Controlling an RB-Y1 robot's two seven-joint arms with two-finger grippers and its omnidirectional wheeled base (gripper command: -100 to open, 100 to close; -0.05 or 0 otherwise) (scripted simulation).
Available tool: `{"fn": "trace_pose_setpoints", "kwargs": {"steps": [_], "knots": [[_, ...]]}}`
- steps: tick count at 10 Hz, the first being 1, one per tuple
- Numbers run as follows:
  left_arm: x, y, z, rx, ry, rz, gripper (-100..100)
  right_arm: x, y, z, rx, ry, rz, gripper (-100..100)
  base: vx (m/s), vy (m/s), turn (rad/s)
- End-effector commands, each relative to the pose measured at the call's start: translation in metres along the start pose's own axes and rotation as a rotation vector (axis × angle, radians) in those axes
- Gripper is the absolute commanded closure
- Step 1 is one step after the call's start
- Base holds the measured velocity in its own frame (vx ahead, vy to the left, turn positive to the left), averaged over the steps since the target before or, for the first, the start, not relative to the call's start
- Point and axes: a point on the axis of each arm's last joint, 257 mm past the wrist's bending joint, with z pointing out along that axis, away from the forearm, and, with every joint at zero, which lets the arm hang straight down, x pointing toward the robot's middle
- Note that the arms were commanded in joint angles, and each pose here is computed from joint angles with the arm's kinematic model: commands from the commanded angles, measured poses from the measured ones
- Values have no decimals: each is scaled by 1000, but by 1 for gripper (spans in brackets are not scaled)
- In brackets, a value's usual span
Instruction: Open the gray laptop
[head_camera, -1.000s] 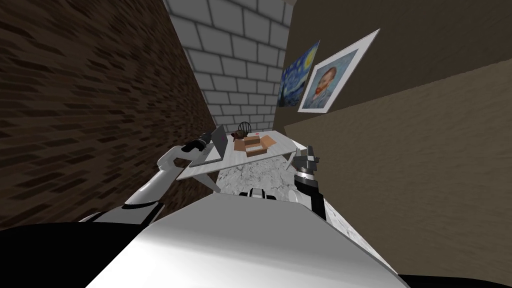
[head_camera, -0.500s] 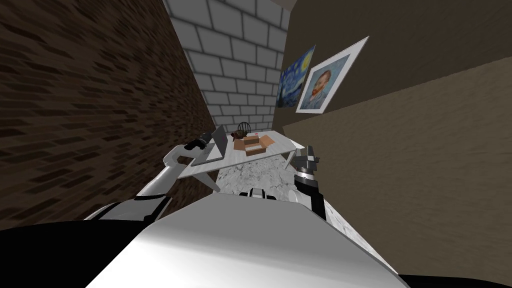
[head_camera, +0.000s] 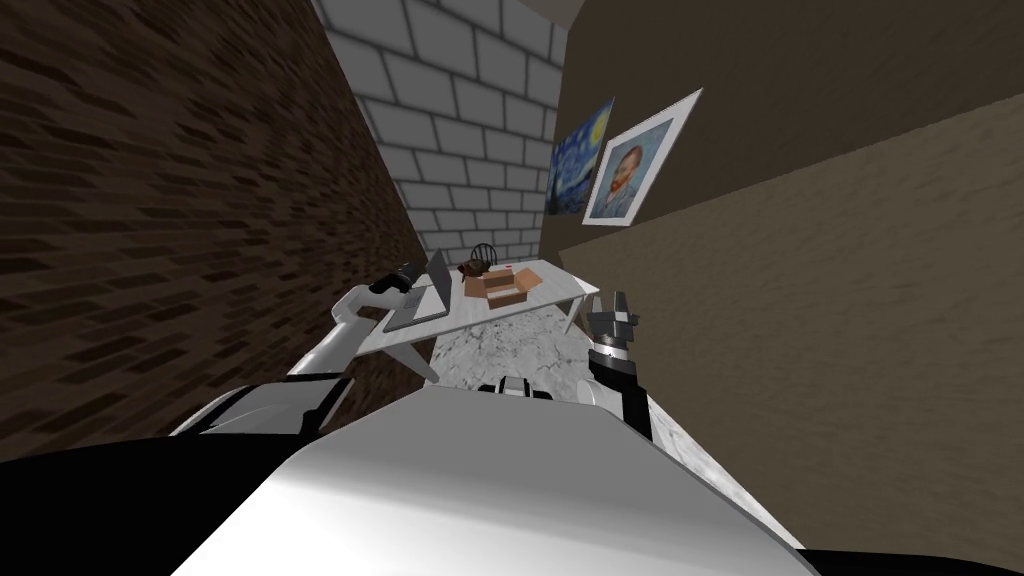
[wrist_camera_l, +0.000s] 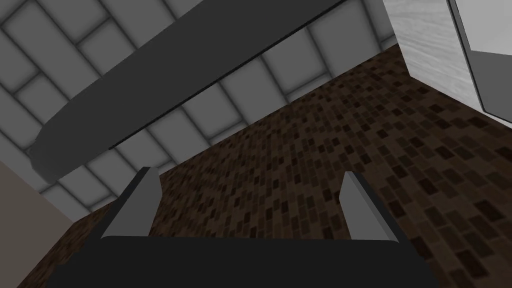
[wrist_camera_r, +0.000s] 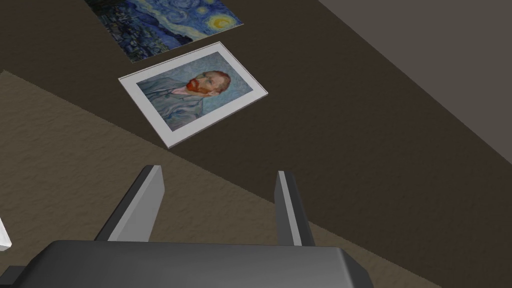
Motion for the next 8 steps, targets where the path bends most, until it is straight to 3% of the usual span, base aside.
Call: {"fn": "trace_pose_setpoints", "kwargs": {"steps": [1,4,5,8], "knots": [[-10,-13,16,16,-22,-2,-100,0,0,0,0,0,0,0,-80,-20,14],[-16,27,21,-62,-33,-11,-100,0,0,0,0,0,0,0,-2,-7,12],[-17,3,29,-4,-31,8,-100,0,0,0,0,0,0,0,-89,-57,-285],[-29,1,41,-17,-55,-11,-100,0,0,0,0,0,0,0,-89,-15,-21]]}}
